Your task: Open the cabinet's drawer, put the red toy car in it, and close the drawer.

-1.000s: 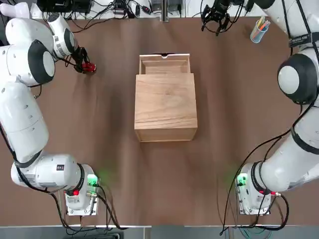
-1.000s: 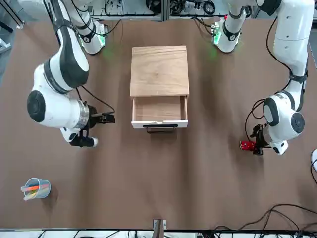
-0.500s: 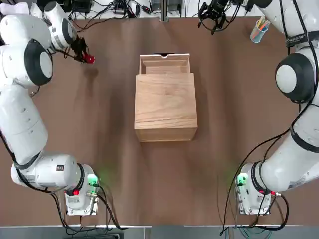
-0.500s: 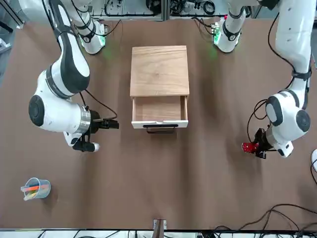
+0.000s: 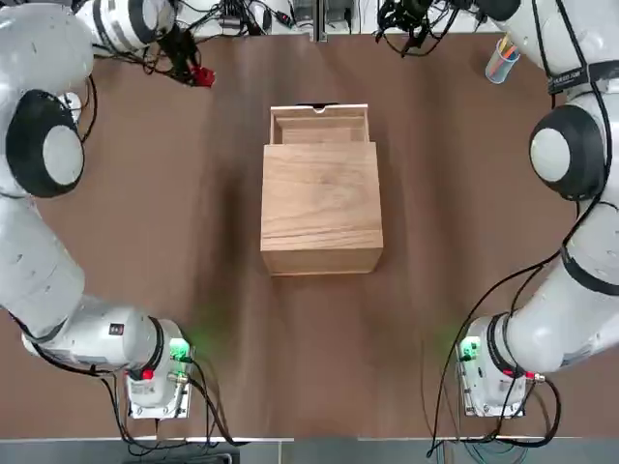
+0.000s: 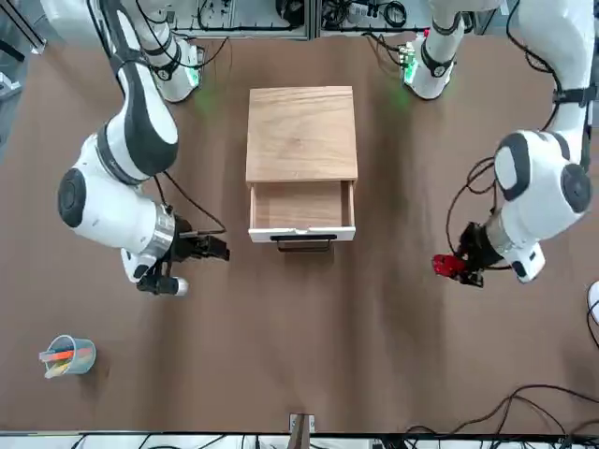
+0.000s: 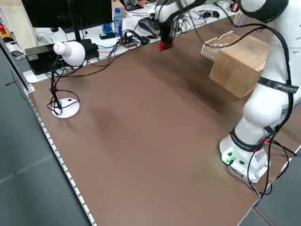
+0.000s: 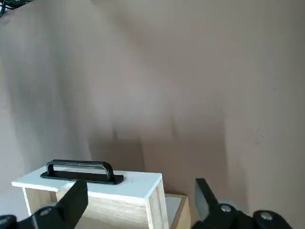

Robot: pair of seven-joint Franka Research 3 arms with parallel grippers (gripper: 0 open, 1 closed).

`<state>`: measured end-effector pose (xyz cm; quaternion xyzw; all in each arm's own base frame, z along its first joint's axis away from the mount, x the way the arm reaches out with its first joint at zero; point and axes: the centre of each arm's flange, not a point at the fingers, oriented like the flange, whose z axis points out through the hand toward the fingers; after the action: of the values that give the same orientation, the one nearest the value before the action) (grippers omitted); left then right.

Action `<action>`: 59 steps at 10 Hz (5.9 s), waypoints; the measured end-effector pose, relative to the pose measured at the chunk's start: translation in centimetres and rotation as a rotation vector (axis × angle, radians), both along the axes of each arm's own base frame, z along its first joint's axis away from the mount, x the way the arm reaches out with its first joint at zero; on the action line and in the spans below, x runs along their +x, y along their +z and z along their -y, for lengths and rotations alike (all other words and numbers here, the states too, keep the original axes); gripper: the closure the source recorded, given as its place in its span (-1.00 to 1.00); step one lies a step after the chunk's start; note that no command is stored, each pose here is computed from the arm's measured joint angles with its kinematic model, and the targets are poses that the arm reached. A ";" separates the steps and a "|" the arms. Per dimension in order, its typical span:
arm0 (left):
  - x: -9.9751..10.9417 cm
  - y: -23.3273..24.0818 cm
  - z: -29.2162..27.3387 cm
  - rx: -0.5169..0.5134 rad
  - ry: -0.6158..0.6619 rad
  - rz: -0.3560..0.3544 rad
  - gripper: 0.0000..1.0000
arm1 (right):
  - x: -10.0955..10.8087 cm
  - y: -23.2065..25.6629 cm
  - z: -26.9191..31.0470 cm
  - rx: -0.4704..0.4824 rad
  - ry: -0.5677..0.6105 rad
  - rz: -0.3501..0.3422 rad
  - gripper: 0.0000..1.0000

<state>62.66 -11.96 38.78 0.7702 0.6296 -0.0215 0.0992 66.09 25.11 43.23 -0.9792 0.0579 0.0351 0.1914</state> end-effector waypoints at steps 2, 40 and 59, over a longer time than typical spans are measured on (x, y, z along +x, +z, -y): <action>-2.4 1.9 9.2 0.009 0.035 -0.001 0.14 | 0.3 -2.0 -0.6 -0.005 0.001 -0.013 -0.97; -10.2 6.6 28.8 0.144 -0.136 -0.093 -0.75 | -2.0 -9.1 -8.2 0.060 0.010 -0.125 0.96; -8.0 21.9 -6.8 0.242 -1.346 0.062 -1.00 | -5.6 -11.8 -11.9 0.081 0.105 -0.341 0.96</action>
<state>54.64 -5.19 60.66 0.9999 0.0087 0.0141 -0.0046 60.45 37.04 31.47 -0.9521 0.0370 0.2130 0.2160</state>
